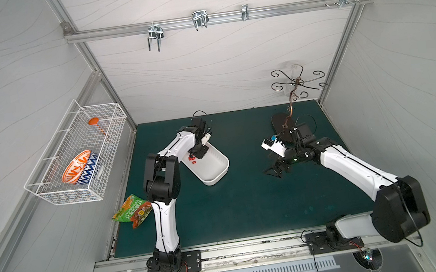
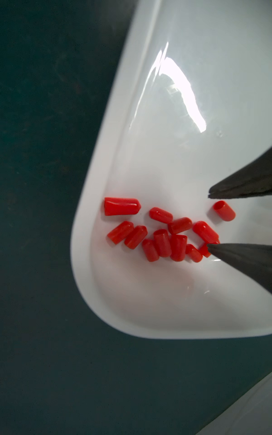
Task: Take the screw protection sleeves out of the storage box
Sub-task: Pick up the screw protection sleeve from the storage box.
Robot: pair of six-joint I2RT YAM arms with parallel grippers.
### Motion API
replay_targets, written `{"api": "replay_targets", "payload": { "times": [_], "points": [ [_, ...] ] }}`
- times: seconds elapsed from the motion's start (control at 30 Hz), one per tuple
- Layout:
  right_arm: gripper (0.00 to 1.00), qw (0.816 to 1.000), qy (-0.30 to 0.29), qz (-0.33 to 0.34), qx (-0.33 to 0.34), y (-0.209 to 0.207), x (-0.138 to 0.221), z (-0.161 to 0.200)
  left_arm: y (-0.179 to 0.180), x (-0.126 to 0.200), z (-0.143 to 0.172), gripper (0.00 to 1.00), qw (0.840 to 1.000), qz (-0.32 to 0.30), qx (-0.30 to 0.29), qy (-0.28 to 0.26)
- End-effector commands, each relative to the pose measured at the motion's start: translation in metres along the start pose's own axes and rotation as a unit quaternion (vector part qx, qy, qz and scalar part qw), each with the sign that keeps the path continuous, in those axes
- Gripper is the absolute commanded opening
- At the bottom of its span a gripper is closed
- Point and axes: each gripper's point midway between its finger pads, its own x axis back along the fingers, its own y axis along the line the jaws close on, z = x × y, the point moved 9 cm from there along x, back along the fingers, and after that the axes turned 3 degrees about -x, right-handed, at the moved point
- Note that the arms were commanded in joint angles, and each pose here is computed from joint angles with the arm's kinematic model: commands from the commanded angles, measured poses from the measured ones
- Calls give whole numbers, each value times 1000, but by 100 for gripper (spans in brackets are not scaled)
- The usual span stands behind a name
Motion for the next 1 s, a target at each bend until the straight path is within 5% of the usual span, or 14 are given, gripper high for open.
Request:
{"api": "replay_targets", "payload": {
  "times": [0.0,0.97],
  "points": [
    [99,1000,4,0,5,0,0,-3,5,-5,-9,35,1000,-8,-2,-10],
    [99,1000,15,-14,-7,-3,-8,2,6,-52,13,17,1000,6,13,9]
  ]
}}
